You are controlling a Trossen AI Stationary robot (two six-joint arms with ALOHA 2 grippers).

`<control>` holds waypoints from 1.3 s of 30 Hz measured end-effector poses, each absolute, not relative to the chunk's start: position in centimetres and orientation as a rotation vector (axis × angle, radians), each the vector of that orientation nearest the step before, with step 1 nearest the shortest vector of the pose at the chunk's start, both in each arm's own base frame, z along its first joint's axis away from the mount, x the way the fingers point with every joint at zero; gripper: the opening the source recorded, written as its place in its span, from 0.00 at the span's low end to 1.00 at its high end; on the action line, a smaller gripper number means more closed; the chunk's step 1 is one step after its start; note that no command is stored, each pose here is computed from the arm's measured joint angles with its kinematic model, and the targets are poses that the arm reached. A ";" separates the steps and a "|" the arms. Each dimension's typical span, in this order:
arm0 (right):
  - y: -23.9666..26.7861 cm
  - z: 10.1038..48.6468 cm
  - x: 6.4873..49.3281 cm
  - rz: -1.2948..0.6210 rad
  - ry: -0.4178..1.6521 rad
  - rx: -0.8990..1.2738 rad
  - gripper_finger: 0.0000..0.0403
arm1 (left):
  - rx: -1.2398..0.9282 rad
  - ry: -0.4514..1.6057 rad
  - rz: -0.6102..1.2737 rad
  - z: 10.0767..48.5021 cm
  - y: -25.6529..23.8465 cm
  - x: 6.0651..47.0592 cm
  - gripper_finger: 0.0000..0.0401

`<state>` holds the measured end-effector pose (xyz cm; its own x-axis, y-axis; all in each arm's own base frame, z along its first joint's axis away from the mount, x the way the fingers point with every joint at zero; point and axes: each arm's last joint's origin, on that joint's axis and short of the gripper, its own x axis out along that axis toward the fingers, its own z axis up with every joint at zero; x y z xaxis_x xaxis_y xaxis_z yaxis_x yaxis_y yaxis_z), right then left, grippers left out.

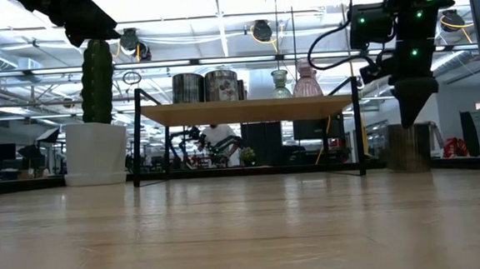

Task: Pick & Place candle stick holders
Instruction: Put the brown scented candle on the shelf

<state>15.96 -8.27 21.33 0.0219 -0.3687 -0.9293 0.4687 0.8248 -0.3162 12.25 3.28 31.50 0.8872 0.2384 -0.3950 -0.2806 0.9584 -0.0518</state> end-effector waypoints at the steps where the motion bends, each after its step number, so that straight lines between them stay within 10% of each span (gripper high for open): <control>1: -8.2 21.4 15.8 -0.658 1.408 0.098 0.00 | -0.107 0.397 0.270 31.5 3.3 12.2 0.40; 39: -1.3 26.6 15.6 -0.449 1.428 0.318 0.00 | -0.319 0.303 0.306 32.1 3.3 12.5 0.40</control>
